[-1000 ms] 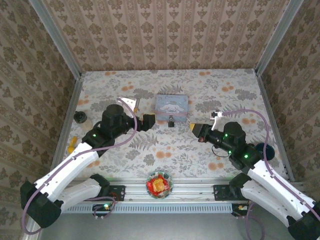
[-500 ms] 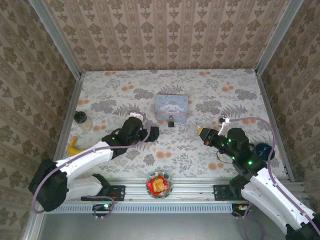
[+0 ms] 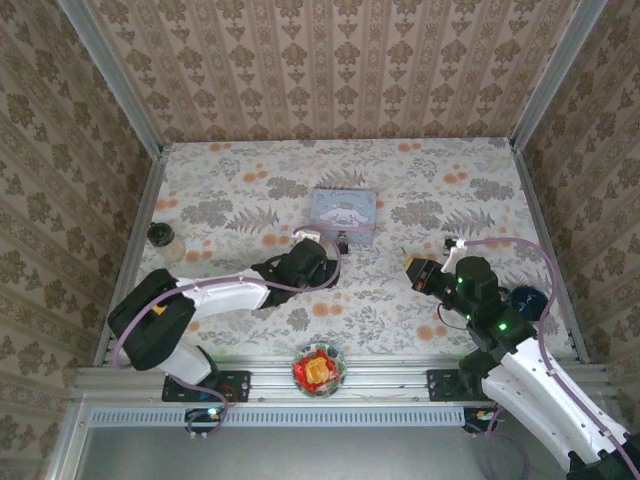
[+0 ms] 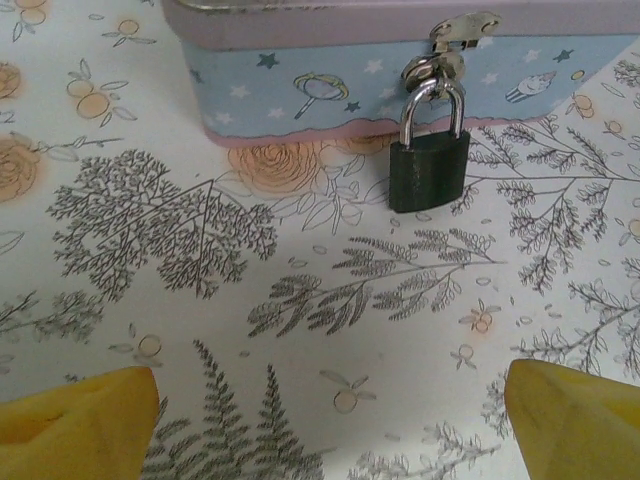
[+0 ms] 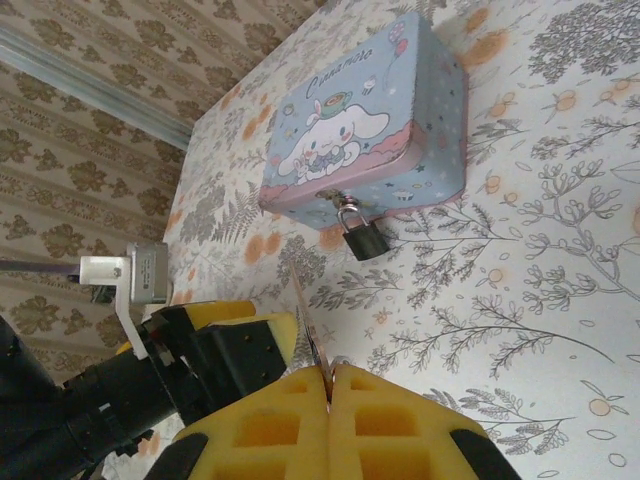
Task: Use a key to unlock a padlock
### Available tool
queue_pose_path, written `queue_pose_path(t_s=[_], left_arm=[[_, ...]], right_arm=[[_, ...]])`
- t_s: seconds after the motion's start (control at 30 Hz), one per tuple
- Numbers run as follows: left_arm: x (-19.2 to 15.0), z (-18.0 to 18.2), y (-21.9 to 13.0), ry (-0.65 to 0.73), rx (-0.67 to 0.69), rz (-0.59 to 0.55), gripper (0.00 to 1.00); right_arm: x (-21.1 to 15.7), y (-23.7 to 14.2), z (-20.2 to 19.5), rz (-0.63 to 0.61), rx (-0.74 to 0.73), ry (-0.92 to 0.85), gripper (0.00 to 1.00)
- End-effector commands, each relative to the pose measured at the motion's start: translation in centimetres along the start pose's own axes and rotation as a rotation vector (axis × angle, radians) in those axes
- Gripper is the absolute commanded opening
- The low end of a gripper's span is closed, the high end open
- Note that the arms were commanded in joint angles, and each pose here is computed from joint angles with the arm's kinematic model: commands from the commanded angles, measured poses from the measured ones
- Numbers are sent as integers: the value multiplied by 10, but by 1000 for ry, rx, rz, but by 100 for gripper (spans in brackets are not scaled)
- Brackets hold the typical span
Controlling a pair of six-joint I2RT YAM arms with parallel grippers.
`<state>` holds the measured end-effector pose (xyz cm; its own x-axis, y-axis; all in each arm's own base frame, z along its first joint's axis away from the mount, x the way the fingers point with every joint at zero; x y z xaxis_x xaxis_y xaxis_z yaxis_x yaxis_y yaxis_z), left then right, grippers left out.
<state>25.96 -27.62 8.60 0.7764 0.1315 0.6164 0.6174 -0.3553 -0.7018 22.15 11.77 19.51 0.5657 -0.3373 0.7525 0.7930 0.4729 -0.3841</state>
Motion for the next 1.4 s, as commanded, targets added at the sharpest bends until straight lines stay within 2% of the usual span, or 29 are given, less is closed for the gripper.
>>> queue_pose_path(t_s=[0.0, 0.37, 0.63, 0.87, 1.07, 1.37], left_arm=[[11, -10, 8, -3, 17, -47, 90], [1, -18, 39, 30, 62, 0, 76], [13, -37, 66, 70, 66, 15, 74], [26, -35, 87, 62, 97, 37, 74], [39, -36, 96, 83, 120, 23, 65], [42, -33, 109, 86, 145, 37, 56]], right_arm=[[10, -8, -4, -32, -39, -18, 0], [17, -19, -20, -58, -90, -6, 0], [21, -18, -23, -74, -76, 18, 0], [25, -17, -23, -90, -67, 27, 0], [24, -13, -24, -91, -52, 42, 0], [23, -10, -25, -88, -43, 58, 0]])
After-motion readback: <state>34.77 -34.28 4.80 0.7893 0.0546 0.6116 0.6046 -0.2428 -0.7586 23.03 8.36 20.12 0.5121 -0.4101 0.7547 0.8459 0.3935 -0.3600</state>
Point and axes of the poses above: each hand's point on the last joint's axis, 136 mm out from that joint toward the fingers, its own y axis out along the fingers, its own z axis along the line the jaws close on, x = y × z, the point moved 2 cm from there along -y, back along the fingers, and after that the axes turned 15 degrees about -y, right-handed, at the moved point
